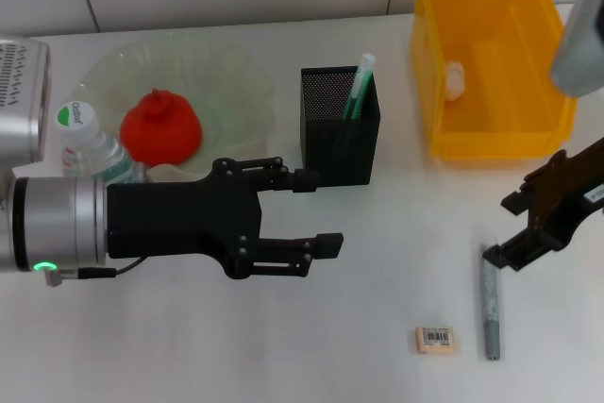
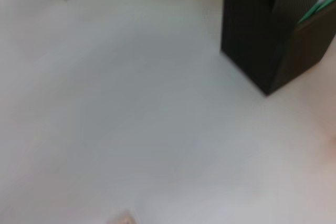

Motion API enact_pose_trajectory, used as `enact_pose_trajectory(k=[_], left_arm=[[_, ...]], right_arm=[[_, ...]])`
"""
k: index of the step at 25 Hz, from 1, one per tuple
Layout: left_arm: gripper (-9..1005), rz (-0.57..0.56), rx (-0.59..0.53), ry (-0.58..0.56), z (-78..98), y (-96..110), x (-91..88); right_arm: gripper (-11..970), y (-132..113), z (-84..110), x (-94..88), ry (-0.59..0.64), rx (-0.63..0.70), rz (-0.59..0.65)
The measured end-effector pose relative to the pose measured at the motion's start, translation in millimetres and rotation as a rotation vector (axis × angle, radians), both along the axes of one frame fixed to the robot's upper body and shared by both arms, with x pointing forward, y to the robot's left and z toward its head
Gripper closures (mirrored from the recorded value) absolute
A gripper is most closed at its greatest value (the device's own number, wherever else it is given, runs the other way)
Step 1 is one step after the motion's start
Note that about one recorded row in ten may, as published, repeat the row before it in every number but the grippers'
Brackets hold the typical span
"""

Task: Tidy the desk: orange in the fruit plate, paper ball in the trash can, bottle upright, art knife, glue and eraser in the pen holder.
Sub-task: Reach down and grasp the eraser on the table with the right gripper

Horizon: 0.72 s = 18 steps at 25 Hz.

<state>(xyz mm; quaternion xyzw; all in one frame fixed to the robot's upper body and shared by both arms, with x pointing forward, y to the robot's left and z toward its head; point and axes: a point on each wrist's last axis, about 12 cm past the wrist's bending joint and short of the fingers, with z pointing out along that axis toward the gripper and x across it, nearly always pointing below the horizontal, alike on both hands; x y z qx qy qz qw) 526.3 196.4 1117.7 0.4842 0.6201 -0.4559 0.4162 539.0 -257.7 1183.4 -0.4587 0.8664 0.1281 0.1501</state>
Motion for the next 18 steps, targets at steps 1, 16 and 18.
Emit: enact_pose_trajectory(k=[1, 16, 18], left_arm=[[212, 0.002, 0.001, 0.001, -0.2, 0.3, 0.1], [211, -0.001, -0.003, 0.005, -2.6, -1.2, 0.8], [211, -0.001, -0.003, 0.005, -2.5, -1.3, 0.9]], right_arm=[[195, 5.1, 0.3, 0.1, 0.007, -0.022, 0.020], [196, 57.8, -7.7, -3.3, 0.100, -0.125, 0.217], [196, 63.1, -10.4, -4.6, 0.114, -0.141, 0.239]])
